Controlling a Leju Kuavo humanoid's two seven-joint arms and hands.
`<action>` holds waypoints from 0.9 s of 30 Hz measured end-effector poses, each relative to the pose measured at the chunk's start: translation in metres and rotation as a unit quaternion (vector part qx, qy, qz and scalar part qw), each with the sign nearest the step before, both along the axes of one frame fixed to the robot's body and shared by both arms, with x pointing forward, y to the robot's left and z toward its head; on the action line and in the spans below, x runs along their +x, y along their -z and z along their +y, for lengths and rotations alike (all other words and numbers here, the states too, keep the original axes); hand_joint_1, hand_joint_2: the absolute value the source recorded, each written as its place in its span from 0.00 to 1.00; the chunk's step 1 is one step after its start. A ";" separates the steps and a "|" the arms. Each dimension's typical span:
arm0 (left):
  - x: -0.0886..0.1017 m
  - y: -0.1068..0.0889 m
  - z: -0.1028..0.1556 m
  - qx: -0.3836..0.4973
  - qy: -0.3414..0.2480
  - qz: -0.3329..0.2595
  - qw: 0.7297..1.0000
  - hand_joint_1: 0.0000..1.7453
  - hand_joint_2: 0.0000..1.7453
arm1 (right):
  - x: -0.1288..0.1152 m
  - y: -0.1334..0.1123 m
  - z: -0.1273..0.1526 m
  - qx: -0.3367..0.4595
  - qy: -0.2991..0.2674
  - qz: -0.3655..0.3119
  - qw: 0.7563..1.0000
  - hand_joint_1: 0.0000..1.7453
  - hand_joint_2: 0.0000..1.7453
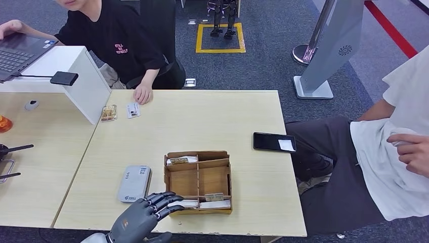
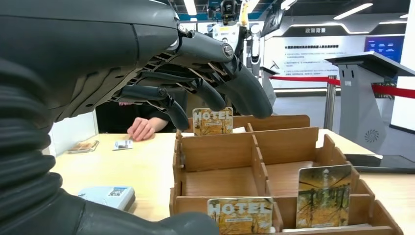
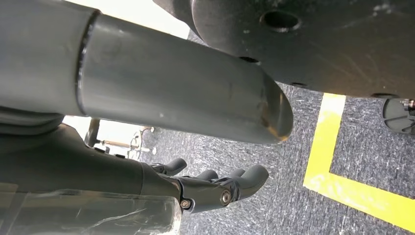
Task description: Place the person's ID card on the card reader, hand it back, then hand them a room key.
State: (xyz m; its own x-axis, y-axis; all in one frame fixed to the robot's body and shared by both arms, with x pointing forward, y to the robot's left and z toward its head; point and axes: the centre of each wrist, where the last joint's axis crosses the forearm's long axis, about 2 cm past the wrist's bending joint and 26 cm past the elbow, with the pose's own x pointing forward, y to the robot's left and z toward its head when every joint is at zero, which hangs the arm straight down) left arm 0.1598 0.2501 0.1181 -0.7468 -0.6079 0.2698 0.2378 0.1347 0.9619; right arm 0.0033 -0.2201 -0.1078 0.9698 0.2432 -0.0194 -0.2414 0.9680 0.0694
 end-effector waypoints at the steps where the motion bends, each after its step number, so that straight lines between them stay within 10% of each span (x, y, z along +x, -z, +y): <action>1: -0.001 0.000 -0.001 -0.001 -0.001 0.000 1.000 0.23 1.00 | 0.000 0.000 0.000 0.000 0.000 0.000 1.000 0.00 0.00; 27: 0.009 0.008 -0.013 0.103 -0.043 -0.063 0.992 0.24 1.00 | 0.002 0.000 -0.006 -0.002 0.000 0.000 1.000 0.00 0.00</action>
